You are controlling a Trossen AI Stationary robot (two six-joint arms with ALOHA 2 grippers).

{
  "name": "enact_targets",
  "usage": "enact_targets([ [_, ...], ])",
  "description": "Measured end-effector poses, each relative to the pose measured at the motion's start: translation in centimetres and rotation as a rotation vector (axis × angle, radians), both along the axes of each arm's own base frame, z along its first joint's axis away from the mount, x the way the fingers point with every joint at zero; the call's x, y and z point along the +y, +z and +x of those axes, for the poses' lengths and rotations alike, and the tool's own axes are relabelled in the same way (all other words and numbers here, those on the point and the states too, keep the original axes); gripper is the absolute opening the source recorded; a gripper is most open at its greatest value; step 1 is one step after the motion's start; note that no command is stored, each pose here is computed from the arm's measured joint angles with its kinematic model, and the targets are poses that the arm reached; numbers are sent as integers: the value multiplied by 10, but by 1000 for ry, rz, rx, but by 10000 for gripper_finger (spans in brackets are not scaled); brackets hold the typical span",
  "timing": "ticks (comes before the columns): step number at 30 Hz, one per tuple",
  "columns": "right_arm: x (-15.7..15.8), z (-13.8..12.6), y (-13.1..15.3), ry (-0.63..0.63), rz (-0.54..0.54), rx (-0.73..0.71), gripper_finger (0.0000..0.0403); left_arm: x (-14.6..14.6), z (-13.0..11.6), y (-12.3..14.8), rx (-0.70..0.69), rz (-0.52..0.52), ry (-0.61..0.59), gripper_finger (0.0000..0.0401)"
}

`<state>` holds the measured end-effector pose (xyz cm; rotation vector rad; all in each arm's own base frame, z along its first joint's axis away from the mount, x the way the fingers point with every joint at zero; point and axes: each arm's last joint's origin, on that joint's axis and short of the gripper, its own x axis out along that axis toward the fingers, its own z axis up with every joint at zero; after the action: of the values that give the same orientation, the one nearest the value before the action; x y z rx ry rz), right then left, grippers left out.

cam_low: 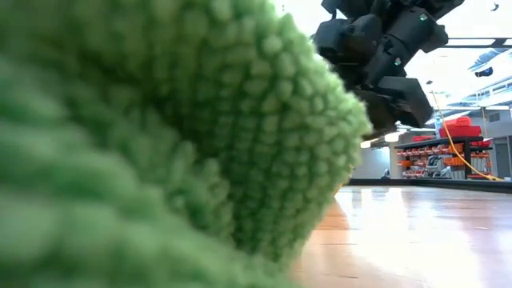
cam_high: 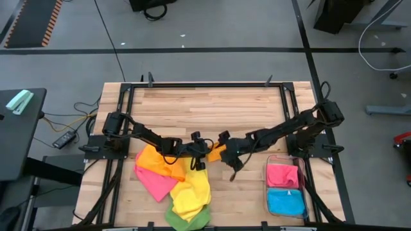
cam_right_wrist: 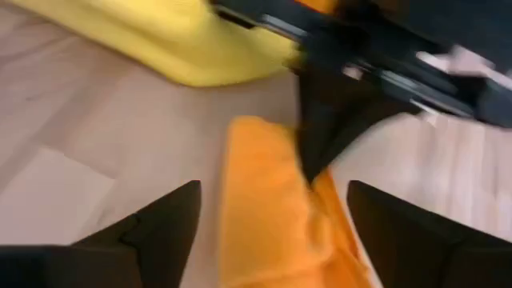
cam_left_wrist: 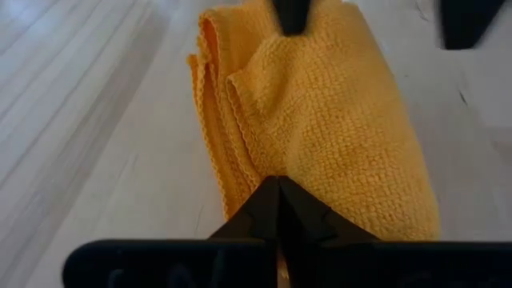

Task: Fold microfiber towels
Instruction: Put the folded orange towel into the transparent bin

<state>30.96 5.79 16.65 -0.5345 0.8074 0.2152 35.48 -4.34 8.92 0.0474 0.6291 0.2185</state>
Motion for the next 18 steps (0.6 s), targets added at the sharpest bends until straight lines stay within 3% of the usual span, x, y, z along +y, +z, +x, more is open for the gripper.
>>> enact_targets([
  [4,7,0,-5,20,-33,9,373,0,0,0,1,-1,3,24],
  [7,10,1,-18,29,-183,44,396,1,0,-1,2,1,5,17],
  [11,13,5,-39,85,-298,98,390,3,0,-1,8,0,12,8],
  [18,5,10,-41,77,-451,90,362,4,-1,-2,11,-2,19,28],
])
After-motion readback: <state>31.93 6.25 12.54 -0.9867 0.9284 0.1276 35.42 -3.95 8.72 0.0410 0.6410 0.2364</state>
